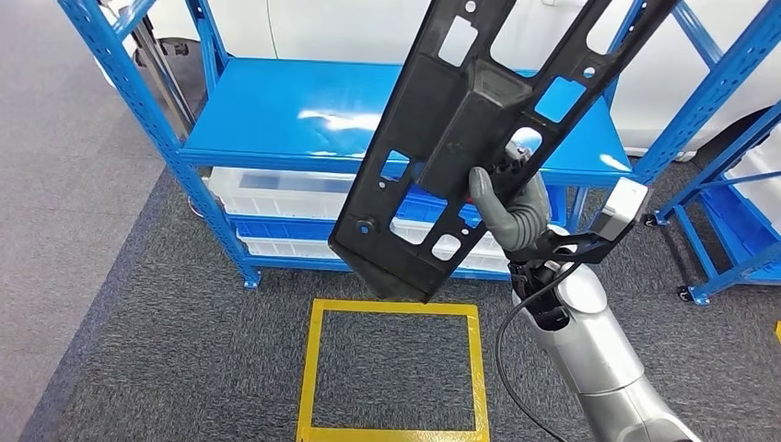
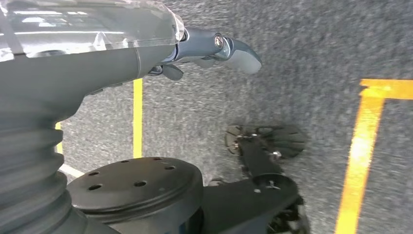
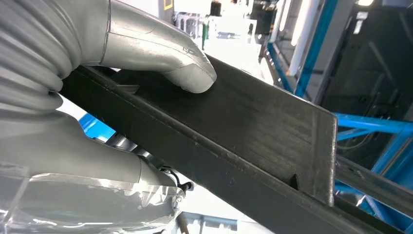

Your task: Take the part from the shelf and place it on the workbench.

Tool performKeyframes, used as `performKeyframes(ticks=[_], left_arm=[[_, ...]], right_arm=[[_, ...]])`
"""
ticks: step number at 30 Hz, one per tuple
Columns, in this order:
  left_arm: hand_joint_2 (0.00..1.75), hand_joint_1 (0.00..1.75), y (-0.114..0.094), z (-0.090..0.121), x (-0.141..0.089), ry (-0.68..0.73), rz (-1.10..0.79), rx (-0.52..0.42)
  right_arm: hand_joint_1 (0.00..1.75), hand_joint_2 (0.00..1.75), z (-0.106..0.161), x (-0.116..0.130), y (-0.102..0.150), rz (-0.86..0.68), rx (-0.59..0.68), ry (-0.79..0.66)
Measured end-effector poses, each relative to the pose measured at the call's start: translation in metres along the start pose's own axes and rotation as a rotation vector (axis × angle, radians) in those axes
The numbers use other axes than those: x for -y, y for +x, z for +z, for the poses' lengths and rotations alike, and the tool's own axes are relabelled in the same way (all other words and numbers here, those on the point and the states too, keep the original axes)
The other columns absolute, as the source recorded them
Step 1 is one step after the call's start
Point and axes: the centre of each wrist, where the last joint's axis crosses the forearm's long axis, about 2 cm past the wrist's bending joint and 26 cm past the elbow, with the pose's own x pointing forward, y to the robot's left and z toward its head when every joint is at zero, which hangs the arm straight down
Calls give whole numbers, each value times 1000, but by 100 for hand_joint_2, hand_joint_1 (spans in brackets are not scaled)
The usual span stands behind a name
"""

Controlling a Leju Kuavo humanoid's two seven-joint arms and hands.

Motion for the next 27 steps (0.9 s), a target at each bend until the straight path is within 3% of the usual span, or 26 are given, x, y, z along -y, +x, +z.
performKeyframes(ticks=[27], left_arm=[[175, 0, -3, 2, 5, 11, -13, -37]], right_arm=[[175, 175, 7, 9, 2, 22, -28, -5]])
